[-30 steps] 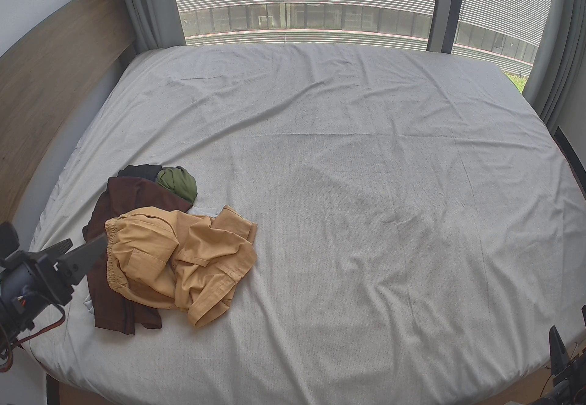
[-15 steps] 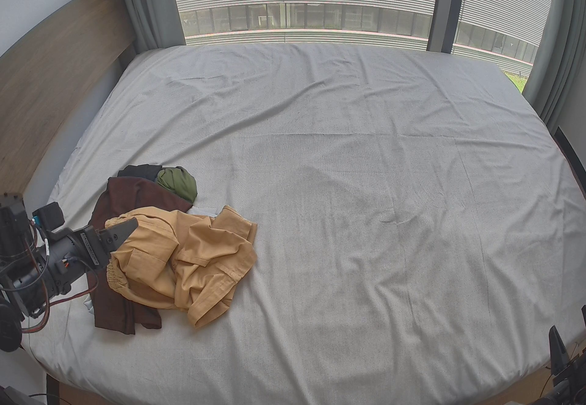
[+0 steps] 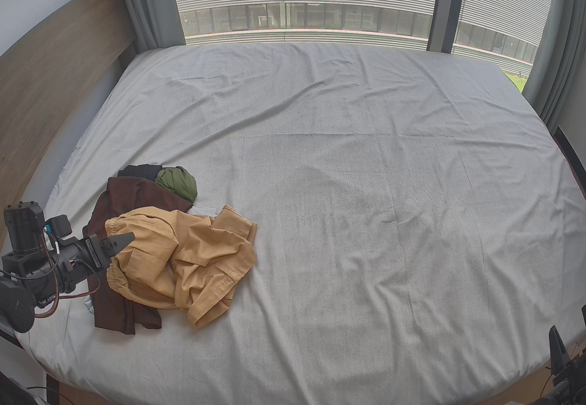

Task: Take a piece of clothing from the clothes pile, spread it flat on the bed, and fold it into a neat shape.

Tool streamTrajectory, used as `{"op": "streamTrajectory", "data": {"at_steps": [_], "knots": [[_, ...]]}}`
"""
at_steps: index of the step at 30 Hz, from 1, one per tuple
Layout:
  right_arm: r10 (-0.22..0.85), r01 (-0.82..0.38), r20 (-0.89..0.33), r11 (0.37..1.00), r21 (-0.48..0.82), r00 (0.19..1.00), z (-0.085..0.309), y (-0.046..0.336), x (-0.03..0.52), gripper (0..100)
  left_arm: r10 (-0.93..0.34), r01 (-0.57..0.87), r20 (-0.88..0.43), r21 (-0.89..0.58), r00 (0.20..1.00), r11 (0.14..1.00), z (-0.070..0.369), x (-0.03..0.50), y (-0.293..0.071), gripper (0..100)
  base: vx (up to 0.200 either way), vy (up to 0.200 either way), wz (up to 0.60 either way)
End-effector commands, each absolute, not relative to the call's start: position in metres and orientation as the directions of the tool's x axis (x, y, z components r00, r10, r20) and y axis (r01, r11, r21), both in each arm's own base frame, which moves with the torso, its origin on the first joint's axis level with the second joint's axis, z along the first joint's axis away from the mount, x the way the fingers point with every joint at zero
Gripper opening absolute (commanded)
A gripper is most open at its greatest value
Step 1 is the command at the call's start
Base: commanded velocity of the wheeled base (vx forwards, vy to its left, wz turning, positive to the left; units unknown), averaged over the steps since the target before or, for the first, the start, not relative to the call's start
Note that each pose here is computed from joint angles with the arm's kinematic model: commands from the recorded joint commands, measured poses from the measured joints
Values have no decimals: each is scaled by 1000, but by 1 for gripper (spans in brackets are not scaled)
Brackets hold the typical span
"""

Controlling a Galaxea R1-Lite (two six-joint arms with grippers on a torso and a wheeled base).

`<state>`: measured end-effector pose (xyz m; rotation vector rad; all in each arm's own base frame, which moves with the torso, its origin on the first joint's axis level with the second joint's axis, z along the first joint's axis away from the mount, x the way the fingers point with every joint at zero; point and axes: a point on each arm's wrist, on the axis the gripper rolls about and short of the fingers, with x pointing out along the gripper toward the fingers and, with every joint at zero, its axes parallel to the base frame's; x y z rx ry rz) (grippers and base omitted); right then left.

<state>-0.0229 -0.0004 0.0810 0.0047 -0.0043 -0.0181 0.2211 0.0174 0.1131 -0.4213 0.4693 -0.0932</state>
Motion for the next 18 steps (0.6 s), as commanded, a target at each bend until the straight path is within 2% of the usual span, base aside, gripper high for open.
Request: {"op": "streamTrajectory", "data": {"at_steps": [1, 18], "knots": [[-17, 17, 2, 1000, 5, 1000, 76, 0, -23, 100, -168, -49, -457, -425, 873, 904, 100, 229, 27, 100, 0, 0, 0], [-15, 15, 2, 1000, 6, 1000, 76, 0, -23, 100, -160, -56, -431, -448, 888, 892, 55, 269, 48, 100, 0, 0, 0]]}}
